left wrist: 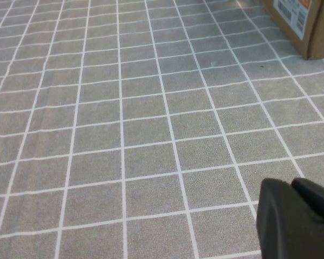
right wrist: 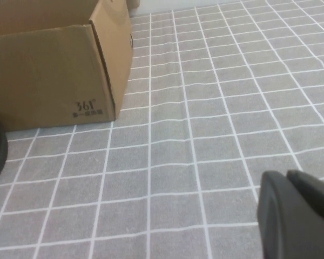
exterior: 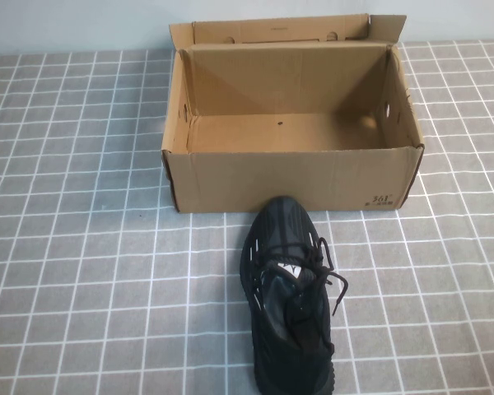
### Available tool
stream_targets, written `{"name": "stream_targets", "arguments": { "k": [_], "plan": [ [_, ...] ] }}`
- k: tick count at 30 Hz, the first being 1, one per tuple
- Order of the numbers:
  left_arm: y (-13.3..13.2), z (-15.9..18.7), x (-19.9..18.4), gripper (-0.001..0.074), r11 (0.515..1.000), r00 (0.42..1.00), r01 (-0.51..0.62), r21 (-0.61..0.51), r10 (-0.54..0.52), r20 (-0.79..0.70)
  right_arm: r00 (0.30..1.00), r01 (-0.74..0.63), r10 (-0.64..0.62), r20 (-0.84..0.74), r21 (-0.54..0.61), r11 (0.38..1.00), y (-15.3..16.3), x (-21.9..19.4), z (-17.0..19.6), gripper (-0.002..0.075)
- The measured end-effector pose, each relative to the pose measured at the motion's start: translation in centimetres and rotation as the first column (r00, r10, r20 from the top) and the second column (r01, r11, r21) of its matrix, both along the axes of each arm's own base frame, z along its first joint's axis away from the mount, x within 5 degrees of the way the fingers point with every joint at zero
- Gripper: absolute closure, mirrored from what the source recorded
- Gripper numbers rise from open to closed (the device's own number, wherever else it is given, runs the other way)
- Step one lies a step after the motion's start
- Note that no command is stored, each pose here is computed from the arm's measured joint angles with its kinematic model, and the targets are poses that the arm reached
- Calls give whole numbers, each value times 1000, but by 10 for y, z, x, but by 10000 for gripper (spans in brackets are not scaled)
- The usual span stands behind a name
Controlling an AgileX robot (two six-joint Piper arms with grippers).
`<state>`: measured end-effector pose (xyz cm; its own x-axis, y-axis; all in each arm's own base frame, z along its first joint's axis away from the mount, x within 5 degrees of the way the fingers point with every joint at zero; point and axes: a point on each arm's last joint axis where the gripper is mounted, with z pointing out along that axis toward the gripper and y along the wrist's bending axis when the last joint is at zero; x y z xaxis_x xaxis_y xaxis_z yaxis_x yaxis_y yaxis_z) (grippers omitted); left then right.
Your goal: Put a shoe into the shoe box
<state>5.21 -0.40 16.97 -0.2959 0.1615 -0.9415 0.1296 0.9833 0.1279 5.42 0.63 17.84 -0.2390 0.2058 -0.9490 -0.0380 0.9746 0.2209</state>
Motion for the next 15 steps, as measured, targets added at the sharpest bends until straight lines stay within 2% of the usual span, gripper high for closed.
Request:
{"name": "stream_targets", "arguments": {
  "k": [4, 8, 12, 15],
  "plan": [
    [0, 0, 0, 736, 1000, 1000, 0, 0, 0, -2, 1000, -3, 3, -2, 36, 999, 1, 0, 0, 742],
    [0, 0, 0, 736, 1000, 1000, 0, 0, 0, -2, 1000, -6, 3, 20, 137, 991, 3, 0, 3, 742],
    [0, 0, 0, 736, 1000, 1000, 0, 0, 0, -2, 996, -5, -23, 89, 302, 953, 4, 1, 11, 742],
    [0, 0, 0, 736, 1000, 1000, 0, 0, 0, -2, 988, -4, -71, 141, 470, 883, 2, 2, 19, 742]
  ]
}}
